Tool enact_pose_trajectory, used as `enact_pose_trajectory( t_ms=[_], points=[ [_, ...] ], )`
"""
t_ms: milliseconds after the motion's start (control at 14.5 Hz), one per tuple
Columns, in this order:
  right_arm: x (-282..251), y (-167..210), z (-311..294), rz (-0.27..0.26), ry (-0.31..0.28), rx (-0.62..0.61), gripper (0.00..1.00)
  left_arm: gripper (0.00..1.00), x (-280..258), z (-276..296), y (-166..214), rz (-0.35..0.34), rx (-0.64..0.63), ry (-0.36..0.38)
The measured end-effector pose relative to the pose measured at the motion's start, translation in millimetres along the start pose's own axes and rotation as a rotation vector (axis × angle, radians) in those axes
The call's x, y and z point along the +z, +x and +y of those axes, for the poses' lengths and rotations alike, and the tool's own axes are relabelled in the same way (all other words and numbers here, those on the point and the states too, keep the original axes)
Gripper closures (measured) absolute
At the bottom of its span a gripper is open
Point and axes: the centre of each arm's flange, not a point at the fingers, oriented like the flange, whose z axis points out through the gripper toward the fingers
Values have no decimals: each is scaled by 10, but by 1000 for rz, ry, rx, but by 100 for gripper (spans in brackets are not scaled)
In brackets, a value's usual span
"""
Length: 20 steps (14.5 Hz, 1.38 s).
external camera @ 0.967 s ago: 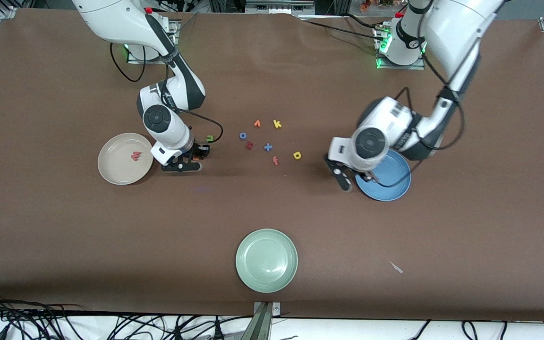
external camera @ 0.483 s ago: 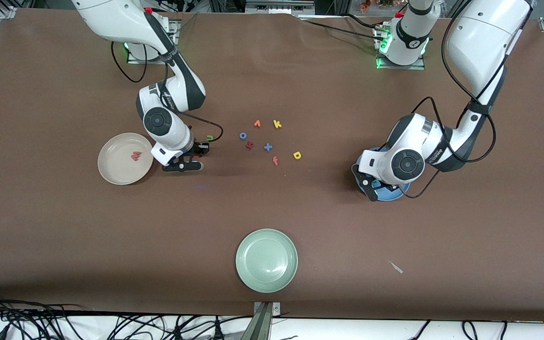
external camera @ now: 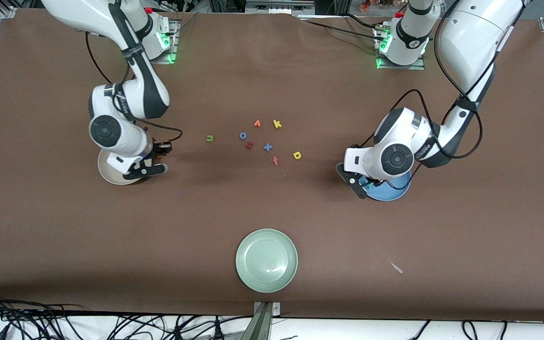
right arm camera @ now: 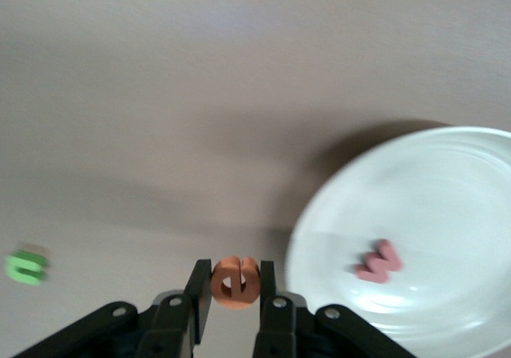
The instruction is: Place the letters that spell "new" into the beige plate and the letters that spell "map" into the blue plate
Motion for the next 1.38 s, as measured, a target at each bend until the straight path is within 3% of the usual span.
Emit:
enact_pose_trajectory(
  t_ms=[483, 621, 760, 1036, 1243, 1381],
  points=[
    [182, -322, 814, -14, -2, -89, 72, 0, 102, 1182, 461, 6, -486, 2],
    [188, -334, 849, -16, -2, -77, 59, 0, 169, 1627, 600, 35, -650, 9],
    [181, -330, 806, -17, -2, -52, 39, 0, 328, 2042, 705, 53, -795, 6],
    [170, -276, 335, -13, 1, 5, 1, 0, 563, 2152, 805, 100, -893, 32],
    [183, -263, -185, -14, 5, 72, 0, 7, 720, 1989, 827, 136, -945, 90],
    [160, -272, -525, -2, 9, 125, 0, 12, 751, 1861, 839, 148, -972, 75]
  ],
)
